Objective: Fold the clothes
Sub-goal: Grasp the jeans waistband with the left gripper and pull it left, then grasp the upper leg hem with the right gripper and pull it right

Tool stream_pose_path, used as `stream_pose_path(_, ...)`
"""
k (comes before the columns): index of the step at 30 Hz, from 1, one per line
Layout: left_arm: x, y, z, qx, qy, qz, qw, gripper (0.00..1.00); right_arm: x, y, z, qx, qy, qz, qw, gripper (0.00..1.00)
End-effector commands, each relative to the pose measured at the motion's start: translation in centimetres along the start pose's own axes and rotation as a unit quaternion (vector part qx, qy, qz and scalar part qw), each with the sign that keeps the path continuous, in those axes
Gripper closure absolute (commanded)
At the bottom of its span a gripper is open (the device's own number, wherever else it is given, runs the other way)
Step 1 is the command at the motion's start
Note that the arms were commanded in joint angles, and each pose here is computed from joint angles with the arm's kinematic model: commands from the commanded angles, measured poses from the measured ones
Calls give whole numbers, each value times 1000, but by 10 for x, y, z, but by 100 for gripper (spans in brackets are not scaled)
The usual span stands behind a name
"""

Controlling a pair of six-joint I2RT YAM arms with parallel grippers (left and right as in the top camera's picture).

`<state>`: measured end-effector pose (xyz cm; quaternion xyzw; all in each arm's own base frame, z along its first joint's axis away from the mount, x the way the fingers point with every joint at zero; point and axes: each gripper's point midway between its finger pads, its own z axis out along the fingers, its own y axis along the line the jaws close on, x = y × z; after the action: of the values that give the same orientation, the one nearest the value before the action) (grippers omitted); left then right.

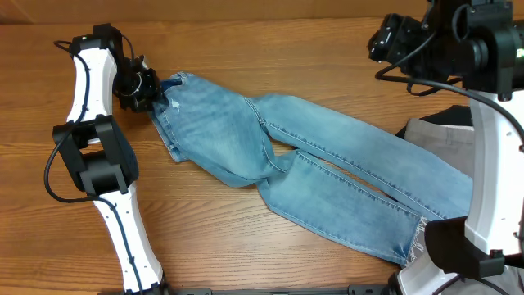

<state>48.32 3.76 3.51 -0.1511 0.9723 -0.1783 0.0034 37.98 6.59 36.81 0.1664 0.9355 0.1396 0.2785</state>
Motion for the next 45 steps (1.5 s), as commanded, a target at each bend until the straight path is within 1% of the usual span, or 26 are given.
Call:
stream_pose_path(1, 1, -7, 3, 0, 2, 26, 1000, 81, -7, -10, -1, 9, -9, 13, 1000, 20)
stream_pose_path(4, 4, -5, 1, 0, 8, 31, 999, 96, -13, -20, -1, 16, -13, 25, 999, 20)
stream_pose_path(7, 4, 4, -15, 0, 7, 16, 1000, 96, -17, -31, -1, 25, -15, 38, 999, 20)
stream_pose_path(9, 1, 11, -39, 1, -5, 0, 1000, 96, -20, -38, 1, 31, -14, 46, 998, 19)
stream_pose_path(13, -5, 28, -112, 4, -67, -30, 997, 96, -23, -48, 8, 42, -6, 54, 998, 20)
stream_pose_path(16, -2, 40, -176, 3, -132, -46, 990, 96, -21, -50, 17, 46, 7, 46, 998, 20)
stream_pose_path(19, 12, 54, -233, -12, -189, -61, 980, 96, -21, -51, 26, 50, 17, 41, 998, 20)
stream_pose_path(24, 40, 81, -295, -71, -255, -95, 960, 96, -18, -54, 40, 57, 38, 44, 997, 21)
stream_pose_path(28, 64, 87, -338, -88, -306, -112, 941, 96, -13, -55, 52, 56, 62, 37, 996, 21)
stream_pose_path(31, 75, 80, -355, -92, -327, -104, 935, 96, -8, -51, 63, 44, 84, 26, 995, 21)
stream_pose_path(36, 85, 74, -368, -98, -344, -99, 929, 95, 8, -63, 93, 62, 136, 32, 988, 21)
stream_pose_path(39, 87, 78, -370, -114, -346, -104, 925, 95, 31, -77, 117, 84, 189, 38, 978, 21)
stream_pose_path(45, 87, 79, -371, -116, -346, -105, 925, 96, 90, -110, 167, 120, 285, 50, 950, 24)
